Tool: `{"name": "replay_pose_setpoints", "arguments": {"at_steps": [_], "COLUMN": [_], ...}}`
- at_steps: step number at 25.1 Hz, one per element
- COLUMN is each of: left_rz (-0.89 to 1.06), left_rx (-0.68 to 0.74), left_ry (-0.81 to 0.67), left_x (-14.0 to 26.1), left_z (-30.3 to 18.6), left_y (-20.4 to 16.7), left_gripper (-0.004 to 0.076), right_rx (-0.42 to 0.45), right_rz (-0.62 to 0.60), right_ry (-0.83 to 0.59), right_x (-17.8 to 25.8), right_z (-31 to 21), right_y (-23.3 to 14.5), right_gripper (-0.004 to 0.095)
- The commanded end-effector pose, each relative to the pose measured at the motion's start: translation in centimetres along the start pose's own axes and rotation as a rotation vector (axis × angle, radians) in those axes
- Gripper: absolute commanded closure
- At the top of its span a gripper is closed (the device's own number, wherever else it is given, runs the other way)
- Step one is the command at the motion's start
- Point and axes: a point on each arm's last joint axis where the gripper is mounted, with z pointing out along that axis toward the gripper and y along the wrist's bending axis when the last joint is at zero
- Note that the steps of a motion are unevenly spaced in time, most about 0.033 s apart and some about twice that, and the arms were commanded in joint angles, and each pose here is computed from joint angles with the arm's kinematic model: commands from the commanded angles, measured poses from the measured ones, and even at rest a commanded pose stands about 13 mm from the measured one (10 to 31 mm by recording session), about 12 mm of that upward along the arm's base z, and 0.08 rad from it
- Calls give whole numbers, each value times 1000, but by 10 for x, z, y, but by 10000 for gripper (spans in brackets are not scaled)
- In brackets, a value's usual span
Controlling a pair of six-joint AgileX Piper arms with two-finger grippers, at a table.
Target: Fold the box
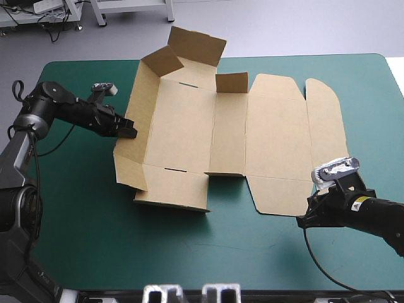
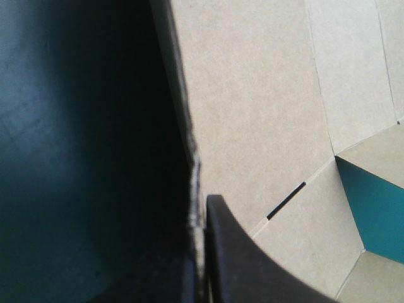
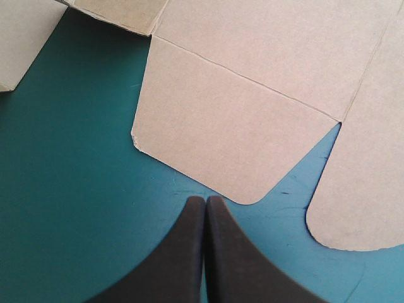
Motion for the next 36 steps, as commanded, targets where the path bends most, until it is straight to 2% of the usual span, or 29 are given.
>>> {"name": "replay_pose_setpoints", "arguments": {"at_steps": [1,2,6,9,13,19,26,32,36], "left_rz": [197,289,570,721,923,1085,1201,1327,1378], "left_rx": [2,-28,-195,-239,-342,-538,-532,-485,-535], "left_ry": [-37,-36,20,-45,-155,-111,-188,-162,-227], "left_x": [-19,-28,-40,-49,-61,-62,-60,-44,-33], "left_z": [-31,-32,-28,-30,-34,-30,-20,-19,-29], "left_y": [-58,-81,-133,-162,-184,-199,-232,-257,-257], "left_gripper": [734,733,720,721,721,722,734,734,734], "right_rx": [2,3,13,34,70,81,76,90,116], "right_rz": [2,2,2,-11,-31,-10,-18,-49,-47], "right_ry": [-84,-86,-116,-183,-336,-444,-493,-450,-423], "right_x": [-10,-10,-13,-24,-50,-84,-126,-159,-177], "right_z": [-8,-8,-8,-18,-44,-67,-88,-94,-95], "right_y": [1,1,0,0,0,-1,-2,-7,-13], "right_gripper": [928,928,928,928,928,928,928,928,928]}}
